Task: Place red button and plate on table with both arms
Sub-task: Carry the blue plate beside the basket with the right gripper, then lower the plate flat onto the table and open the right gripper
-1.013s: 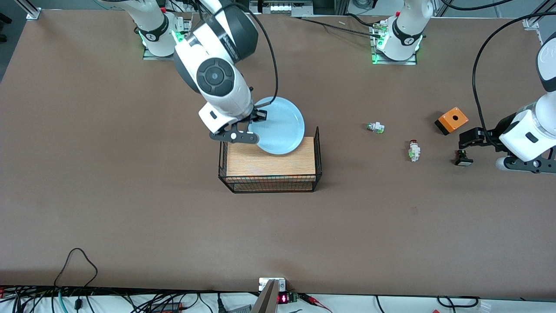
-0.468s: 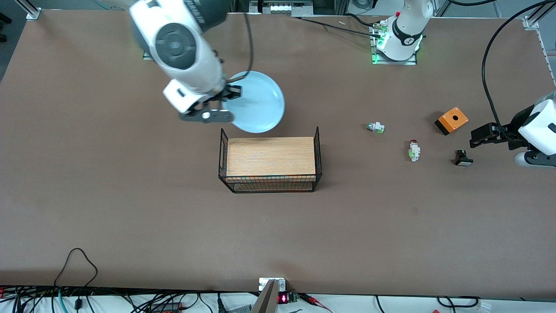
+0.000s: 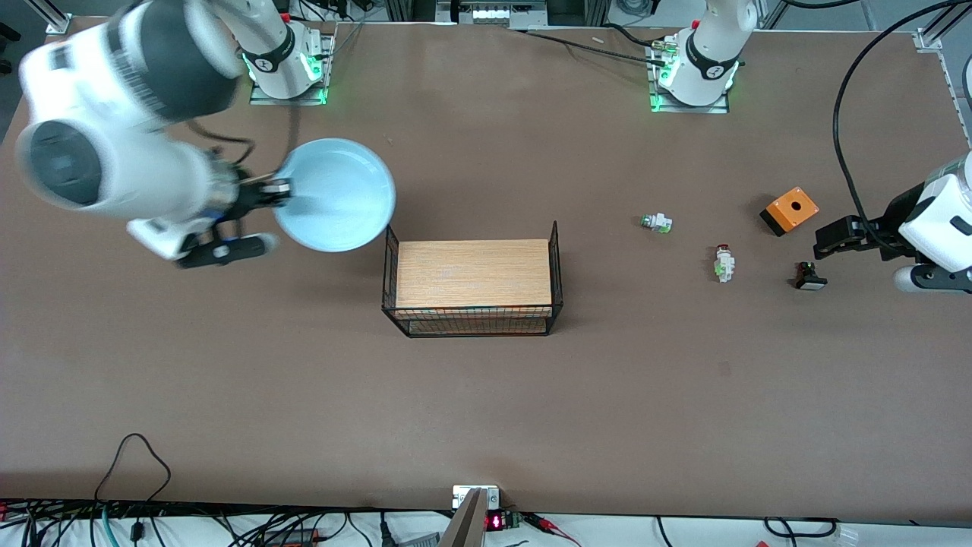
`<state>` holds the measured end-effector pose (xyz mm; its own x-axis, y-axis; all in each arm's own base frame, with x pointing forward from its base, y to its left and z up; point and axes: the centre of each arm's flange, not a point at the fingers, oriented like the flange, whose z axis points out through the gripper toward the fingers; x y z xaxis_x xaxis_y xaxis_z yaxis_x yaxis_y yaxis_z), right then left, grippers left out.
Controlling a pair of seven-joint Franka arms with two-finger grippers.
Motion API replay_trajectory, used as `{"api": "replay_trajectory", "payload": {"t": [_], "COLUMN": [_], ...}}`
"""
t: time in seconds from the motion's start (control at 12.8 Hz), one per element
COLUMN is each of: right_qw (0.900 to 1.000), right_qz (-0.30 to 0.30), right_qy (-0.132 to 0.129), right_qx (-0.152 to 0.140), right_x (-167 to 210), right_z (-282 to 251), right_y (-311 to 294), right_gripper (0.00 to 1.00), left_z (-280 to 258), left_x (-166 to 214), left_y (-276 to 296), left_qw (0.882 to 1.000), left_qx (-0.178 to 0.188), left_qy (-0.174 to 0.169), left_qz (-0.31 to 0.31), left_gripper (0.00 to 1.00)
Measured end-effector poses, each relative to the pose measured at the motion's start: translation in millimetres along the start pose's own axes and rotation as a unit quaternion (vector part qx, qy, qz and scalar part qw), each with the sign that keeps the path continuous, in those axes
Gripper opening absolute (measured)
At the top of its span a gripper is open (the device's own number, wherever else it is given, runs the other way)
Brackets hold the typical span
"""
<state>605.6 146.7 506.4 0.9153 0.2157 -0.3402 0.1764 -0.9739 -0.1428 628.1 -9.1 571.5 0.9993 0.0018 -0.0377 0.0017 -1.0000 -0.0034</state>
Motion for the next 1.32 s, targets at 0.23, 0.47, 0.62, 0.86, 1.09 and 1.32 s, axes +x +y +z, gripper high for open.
{"api": "replay_trajectory", "payload": {"t": [0.23,0.47,0.62,0.86,1.09,1.32], "right_qw": [0.999,0.997,0.995,0.991,0.984,0.983], "right_qz": [-0.034,-0.065,-0.089,-0.125,-0.159,-0.159], "right_qy": [-0.006,0.002,0.015,0.038,0.066,0.083], "right_qx": [0.024,0.036,0.038,0.037,0.034,0.041], "right_x": [15,37,54,84,109,124], "right_z": [15,41,58,95,137,179], "right_y": [80,125,143,172,219,260], "right_gripper": [0.03,0.03,0.03,0.03,0.03,0.03], "left_z": [-8,-8,-11,-11,-11,-9], "left_x": [-7,-7,-9,-9,-9,-9], "left_y": [16,16,18,-6,-12,-15], "left_qw": [1.000,1.000,1.000,0.999,0.999,0.999], "left_qx": [0.013,0.028,-0.017,-0.033,-0.034,-0.034], "left_qy": [0.001,0.000,0.000,0.001,0.001,-0.001], "left_qz": [0.002,-0.009,-0.017,-0.024,0.001,0.000], "left_gripper": [1.00,1.00,1.00,1.00,1.00,1.00]}}
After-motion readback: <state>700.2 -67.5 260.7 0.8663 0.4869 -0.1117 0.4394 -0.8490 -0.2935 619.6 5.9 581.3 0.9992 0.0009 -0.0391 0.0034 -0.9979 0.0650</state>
